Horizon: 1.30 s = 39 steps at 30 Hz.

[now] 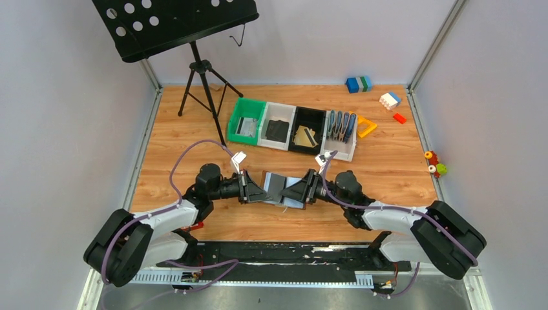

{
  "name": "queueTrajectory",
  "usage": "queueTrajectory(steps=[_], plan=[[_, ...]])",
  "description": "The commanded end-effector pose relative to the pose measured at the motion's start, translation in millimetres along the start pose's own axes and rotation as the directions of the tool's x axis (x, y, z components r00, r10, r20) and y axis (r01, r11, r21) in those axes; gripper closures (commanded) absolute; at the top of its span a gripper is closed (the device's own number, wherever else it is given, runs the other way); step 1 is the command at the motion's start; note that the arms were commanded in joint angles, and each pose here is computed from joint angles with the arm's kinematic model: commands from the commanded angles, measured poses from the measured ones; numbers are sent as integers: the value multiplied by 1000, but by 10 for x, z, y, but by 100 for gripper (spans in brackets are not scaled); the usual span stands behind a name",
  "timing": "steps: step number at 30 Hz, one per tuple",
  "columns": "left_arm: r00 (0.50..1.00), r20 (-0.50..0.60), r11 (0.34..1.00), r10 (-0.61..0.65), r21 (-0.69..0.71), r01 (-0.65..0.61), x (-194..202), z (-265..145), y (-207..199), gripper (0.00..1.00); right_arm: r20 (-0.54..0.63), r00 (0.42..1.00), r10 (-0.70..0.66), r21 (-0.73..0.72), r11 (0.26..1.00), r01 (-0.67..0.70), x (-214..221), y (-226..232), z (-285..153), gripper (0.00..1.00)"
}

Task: Take the credit cards out of the card holder
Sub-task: Remove the credit card from the card holder.

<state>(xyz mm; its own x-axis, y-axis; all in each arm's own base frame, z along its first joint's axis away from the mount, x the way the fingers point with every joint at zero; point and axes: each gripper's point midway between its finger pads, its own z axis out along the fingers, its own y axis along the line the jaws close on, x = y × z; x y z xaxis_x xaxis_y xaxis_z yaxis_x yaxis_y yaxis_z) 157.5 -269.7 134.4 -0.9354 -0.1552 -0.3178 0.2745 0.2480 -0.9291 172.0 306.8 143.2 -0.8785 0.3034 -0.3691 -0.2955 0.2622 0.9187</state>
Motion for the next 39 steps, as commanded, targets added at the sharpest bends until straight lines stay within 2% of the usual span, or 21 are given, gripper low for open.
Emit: queueTrajectory(steps=[1,8,14,18,24,29,35,39], plan=[[997,-14,985,80,154,-77,24,-74,-402,100,60,998,14,-157,988,-4,-121,346,-119,64],[996,-9,950,94,301,-87,75,-128,-778,100,83,997,-9,-252,967,30,-187,605,-208,64],[994,-23,948,109,303,-97,126,-63,-831,100,117,993,-29,-299,952,63,-246,767,-273,62],[993,-13,944,117,313,-108,119,-85,-878,100,144,989,-27,-240,969,62,-276,672,-284,57],[993,-20,951,113,293,-103,129,-70,-828,100,155,987,-54,-316,943,101,-295,897,-363,68],[993,-25,942,111,320,-97,122,-61,-898,100,101,992,-76,-352,930,107,-248,1004,-321,71],[992,-43,927,122,362,-98,160,-30,-1017,100,49,997,-55,-306,950,67,-207,868,-188,68],[990,-51,930,131,351,-105,174,-3,-985,100,21,999,-32,-265,964,36,-184,757,-104,77]])
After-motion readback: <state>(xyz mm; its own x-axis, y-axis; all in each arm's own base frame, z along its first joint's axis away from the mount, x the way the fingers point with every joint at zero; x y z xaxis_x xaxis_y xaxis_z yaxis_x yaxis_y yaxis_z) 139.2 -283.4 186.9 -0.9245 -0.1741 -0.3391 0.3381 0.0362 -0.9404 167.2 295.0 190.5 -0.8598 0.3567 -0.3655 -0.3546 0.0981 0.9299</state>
